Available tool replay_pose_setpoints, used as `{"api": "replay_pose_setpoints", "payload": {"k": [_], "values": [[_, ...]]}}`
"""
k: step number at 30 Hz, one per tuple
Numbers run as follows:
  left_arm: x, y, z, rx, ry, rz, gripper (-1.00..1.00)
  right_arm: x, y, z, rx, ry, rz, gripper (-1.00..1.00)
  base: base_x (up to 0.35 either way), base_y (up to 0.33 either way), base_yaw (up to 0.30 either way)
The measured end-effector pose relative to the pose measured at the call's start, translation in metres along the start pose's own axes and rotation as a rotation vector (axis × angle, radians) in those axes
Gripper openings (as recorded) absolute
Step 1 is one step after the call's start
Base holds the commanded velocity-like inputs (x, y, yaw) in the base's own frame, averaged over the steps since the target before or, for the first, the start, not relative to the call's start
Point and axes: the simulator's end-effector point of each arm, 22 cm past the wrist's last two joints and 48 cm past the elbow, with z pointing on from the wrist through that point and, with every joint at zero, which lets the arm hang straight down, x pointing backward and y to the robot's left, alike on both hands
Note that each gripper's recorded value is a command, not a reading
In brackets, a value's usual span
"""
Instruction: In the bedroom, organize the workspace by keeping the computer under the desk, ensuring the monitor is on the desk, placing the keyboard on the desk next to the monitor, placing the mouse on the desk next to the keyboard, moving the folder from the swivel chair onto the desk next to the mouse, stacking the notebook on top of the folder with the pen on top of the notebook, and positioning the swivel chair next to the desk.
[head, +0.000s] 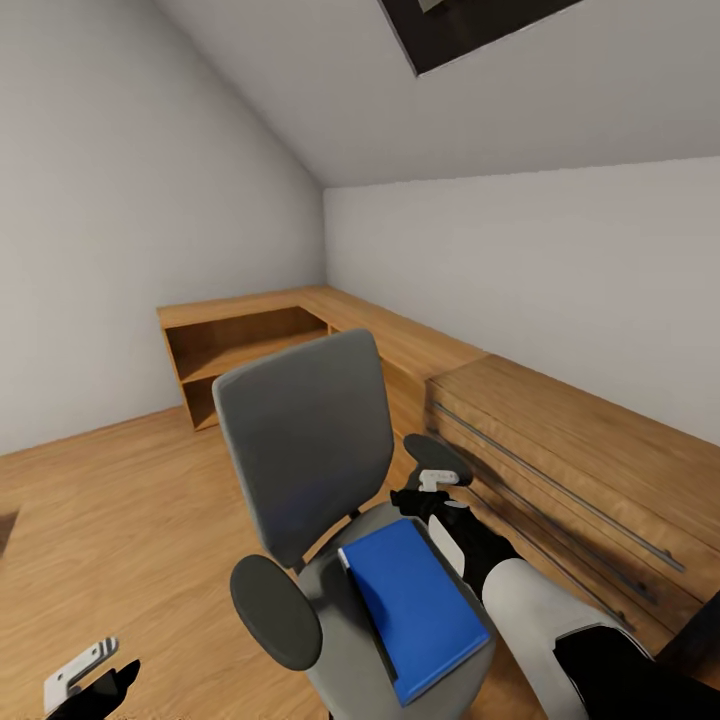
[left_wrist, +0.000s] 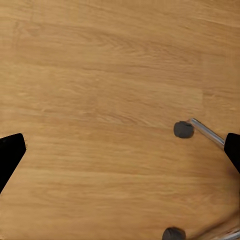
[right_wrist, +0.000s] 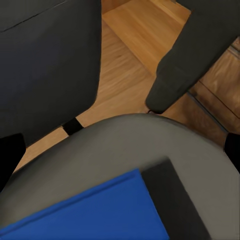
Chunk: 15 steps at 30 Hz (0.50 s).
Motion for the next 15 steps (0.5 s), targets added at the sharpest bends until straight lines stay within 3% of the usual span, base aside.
{"api": "replay_pose_setpoints", "payload": {"k": [15], "values": [[0.006, 0.005, 0.003, -0.014, 0.015, 0.003, 1.00, 0.012, -0.004, 0.007, 0.004, 0.020, 0.002, 1.00, 0.000, 0.000, 0.076]]}}
